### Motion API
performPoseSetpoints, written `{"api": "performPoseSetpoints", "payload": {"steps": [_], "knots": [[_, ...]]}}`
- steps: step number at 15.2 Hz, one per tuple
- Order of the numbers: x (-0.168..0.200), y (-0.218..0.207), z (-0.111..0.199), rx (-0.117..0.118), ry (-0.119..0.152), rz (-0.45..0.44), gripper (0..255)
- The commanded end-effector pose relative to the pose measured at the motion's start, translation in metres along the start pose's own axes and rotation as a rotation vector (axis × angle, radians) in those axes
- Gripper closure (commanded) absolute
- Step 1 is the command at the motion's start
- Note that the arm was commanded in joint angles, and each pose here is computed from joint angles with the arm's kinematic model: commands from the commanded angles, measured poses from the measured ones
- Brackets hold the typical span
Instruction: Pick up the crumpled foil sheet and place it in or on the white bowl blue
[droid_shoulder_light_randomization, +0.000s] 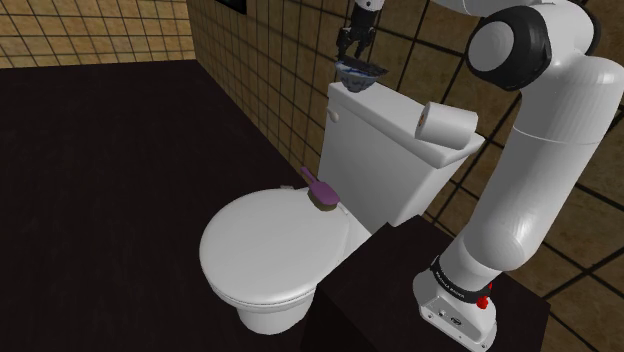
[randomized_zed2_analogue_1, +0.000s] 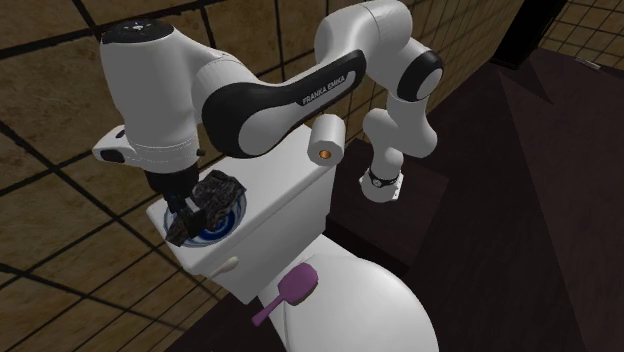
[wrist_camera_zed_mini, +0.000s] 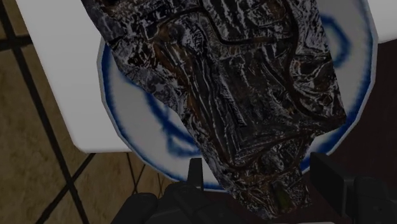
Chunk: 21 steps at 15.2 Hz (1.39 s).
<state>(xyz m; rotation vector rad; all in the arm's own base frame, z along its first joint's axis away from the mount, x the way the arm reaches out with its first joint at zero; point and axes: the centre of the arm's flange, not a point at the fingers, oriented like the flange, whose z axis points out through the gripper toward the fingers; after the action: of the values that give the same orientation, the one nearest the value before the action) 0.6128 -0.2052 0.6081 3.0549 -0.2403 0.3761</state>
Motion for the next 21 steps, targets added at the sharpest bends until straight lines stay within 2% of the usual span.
{"api": "performPoseSetpoints", "payload": {"steps": [1,8,9,14,18,21], "knots": [[-0.002,0.0,0.009,0.0,0.0,0.0,255],[-0.002,0.0,0.009,0.0,0.0,0.0,255],[-0.002,0.0,0.009,0.0,0.0,0.0,0],[-0.002,0.0,0.009,0.0,0.0,0.0,0],[-0.002,0.0,-0.041,0.0,0.0,0.0,0],[-0.002,0.0,-0.041,0.0,0.0,0.0,0]]}}
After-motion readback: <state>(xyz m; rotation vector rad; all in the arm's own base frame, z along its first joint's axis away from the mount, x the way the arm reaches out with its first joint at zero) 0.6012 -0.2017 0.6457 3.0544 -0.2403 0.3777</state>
